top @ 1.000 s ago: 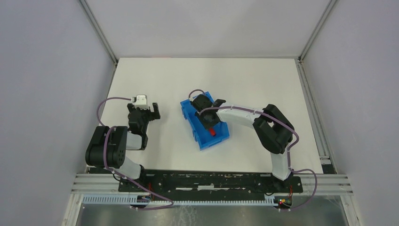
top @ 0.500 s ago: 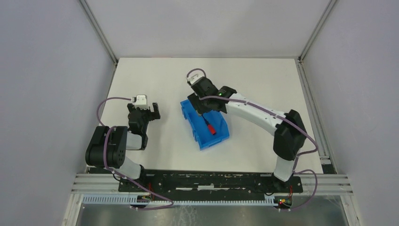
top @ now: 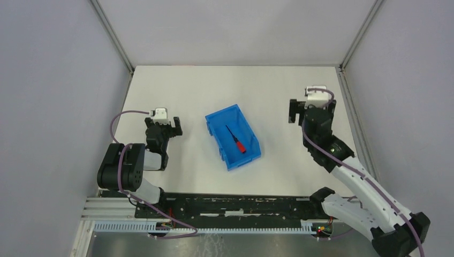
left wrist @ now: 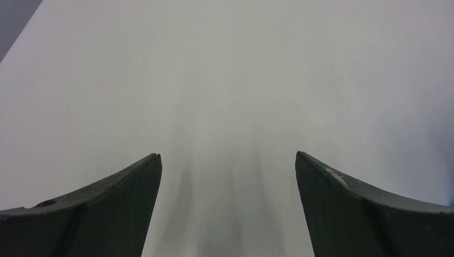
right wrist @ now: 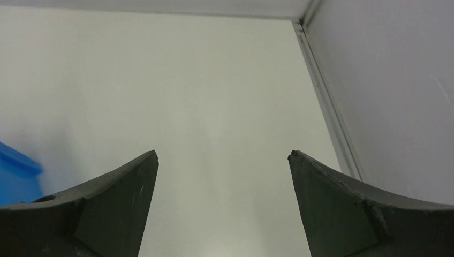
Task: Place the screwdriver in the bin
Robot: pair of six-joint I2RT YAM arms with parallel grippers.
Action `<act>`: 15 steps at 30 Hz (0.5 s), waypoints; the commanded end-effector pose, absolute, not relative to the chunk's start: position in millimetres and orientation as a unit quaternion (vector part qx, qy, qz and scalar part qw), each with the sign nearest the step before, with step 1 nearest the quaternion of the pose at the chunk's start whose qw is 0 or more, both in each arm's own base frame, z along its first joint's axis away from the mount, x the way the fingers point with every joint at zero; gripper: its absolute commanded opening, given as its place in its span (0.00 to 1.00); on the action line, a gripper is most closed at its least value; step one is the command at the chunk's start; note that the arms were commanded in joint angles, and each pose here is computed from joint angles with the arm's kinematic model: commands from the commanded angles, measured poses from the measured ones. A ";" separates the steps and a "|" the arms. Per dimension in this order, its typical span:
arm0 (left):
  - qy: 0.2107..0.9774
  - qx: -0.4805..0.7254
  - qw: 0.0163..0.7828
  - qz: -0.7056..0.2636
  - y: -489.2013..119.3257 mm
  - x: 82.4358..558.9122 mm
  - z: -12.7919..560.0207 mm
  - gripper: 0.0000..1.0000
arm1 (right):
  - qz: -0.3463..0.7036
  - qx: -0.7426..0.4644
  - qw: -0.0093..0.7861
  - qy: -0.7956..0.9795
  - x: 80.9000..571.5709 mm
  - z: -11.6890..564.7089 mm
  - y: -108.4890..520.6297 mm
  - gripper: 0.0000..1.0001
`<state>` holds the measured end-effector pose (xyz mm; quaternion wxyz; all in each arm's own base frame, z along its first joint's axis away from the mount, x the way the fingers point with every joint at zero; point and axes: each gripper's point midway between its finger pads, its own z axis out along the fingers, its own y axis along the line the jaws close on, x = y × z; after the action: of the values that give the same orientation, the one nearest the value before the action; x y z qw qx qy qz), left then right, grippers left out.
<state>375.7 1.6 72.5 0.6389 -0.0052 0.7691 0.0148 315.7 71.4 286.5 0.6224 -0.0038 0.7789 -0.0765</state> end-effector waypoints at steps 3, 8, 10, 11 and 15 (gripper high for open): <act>0.752 -0.019 0.659 0.005 0.6 380.4 87.0 1.00 | -0.189 0.082 0.620 0.757 292.6 216.5 4.7 0.98; 0.752 -0.019 0.659 0.005 0.5 380.4 87.2 1.00 | -0.202 0.087 0.584 0.782 282.0 158.2 -1.7 0.98; 0.751 -0.019 0.660 0.005 0.4 380.4 87.3 1.00 | -0.202 0.093 0.577 0.786 278.0 139.5 -3.6 0.98; 0.751 -0.019 0.660 0.005 0.4 380.4 87.3 1.00 | -0.200 0.093 0.574 0.788 276.8 132.7 -3.5 0.98; 0.751 -0.018 0.660 0.004 0.3 380.4 87.5 1.00 | -0.189 0.080 0.572 0.794 275.9 116.4 0.4 0.98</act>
<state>375.7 1.6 72.5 0.6389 -0.0052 0.7691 0.0148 268.2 -1.6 109.4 0.5386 0.0401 0.8152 -0.2092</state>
